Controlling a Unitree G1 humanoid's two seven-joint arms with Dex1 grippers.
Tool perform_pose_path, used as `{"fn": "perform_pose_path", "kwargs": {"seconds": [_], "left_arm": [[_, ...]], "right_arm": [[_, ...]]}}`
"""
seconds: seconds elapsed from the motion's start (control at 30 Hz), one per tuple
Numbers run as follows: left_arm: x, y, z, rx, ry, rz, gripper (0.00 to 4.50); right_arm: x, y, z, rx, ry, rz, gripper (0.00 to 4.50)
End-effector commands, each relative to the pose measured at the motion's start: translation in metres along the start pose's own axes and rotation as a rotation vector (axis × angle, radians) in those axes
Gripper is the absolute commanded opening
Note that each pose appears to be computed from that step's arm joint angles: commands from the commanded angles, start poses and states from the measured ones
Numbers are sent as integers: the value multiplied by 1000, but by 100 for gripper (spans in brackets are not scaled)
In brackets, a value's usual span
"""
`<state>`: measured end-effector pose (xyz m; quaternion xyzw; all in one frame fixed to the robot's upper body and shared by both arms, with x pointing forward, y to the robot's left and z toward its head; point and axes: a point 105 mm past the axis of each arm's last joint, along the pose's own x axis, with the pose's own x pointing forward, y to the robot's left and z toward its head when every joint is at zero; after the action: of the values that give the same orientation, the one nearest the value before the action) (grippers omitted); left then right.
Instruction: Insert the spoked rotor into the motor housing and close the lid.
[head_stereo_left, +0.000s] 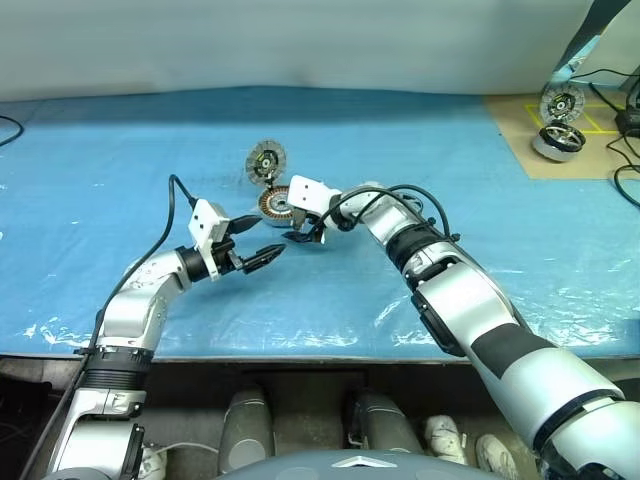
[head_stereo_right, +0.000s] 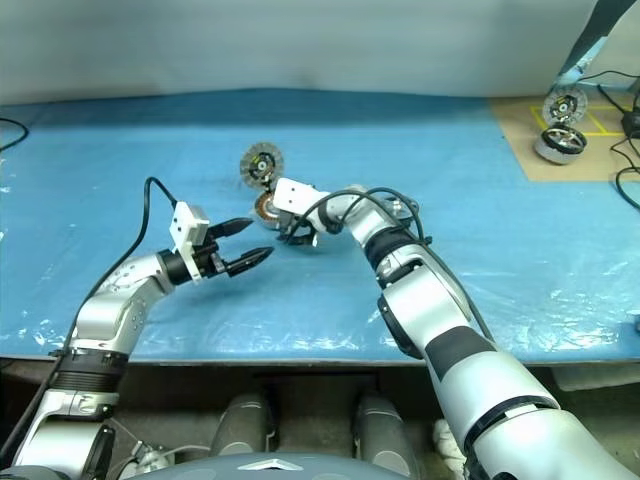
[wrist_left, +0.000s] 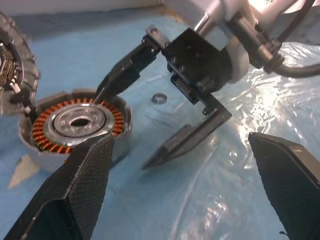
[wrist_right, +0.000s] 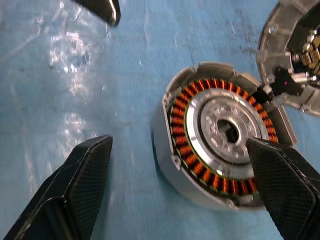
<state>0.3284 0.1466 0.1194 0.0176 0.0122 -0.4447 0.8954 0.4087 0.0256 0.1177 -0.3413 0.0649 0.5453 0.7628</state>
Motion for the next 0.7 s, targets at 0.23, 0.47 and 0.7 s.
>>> {"fn": "perform_pose_path", "kwargs": {"seconds": [0.23, 0.47, 0.7], "left_arm": [[-15, 1, 1, 27, -11, 56, 448], [-10, -4, -4, 39, 0, 62, 448], [-10, -4, -11, 31, 3, 73, 450]], "right_arm": [[10, -7, 5, 33, 3, -123, 448], [14, -1, -24, 89, 138, -169, 448], [19, 17, -24, 17, 163, -40, 411]]}}
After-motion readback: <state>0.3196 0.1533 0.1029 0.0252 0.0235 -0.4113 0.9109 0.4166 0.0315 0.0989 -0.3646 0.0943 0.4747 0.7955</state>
